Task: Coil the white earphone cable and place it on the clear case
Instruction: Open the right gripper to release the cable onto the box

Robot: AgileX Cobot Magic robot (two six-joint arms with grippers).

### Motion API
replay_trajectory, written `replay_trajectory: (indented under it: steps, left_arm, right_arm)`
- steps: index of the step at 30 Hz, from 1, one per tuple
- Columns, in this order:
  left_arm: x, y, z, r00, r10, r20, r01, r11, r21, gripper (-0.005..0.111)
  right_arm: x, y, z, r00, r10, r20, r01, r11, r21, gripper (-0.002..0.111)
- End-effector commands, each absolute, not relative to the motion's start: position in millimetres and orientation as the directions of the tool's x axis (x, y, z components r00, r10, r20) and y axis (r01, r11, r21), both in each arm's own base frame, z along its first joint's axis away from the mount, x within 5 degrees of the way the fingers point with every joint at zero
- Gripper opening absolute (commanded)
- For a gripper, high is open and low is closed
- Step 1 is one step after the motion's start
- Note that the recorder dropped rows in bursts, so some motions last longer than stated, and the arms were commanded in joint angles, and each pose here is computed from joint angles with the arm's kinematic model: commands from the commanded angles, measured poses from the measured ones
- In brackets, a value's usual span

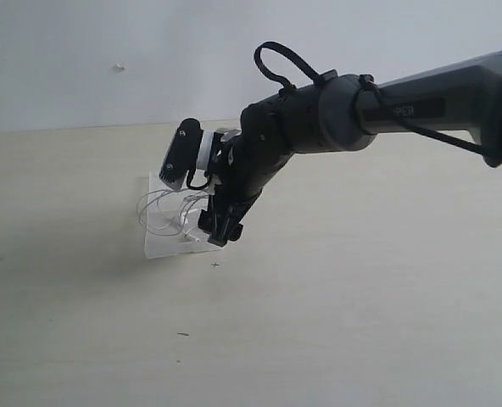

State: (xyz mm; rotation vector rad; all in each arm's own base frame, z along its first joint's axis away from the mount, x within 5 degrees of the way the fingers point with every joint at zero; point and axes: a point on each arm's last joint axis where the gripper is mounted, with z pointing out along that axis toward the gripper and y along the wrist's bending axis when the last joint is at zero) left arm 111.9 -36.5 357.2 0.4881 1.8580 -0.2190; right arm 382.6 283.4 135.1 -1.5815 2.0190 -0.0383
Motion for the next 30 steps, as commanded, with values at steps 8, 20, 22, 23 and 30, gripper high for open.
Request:
replay_trajectory:
  steps: [8, 20, 22, 23, 30]
  left_arm:
    - [111, -36, 357, -0.265, 0.212, -0.941, 0.428, 0.900, 0.082, 0.058]
    - [112, -36, 354, -0.271, 0.212, -0.939, 0.427, 0.901, 0.080, 0.058]
    - [112, -36, 354, -0.271, 0.212, -0.939, 0.427, 0.901, 0.080, 0.058]
    - [112, -36, 354, -0.271, 0.212, -0.939, 0.427, 0.901, 0.080, 0.058]
    - [112, -36, 354, -0.271, 0.212, -0.939, 0.427, 0.901, 0.080, 0.058]
  right_arm:
    - [380, 277, 160, -0.171, -0.895, -0.412, -0.876, 0.329, -0.352, 0.087]
    - [369, 268, 170, -0.294, -0.888, -0.355, -0.880, 0.396, -0.262, 0.086]
    - [368, 267, 172, -0.299, -0.890, -0.344, -0.882, 0.395, -0.256, 0.086]
    - [367, 266, 173, -0.303, -0.891, -0.337, -0.883, 0.396, -0.251, 0.086]
    - [363, 264, 198, -0.329, -0.863, -0.384, -0.861, 0.441, -0.255, 0.086]
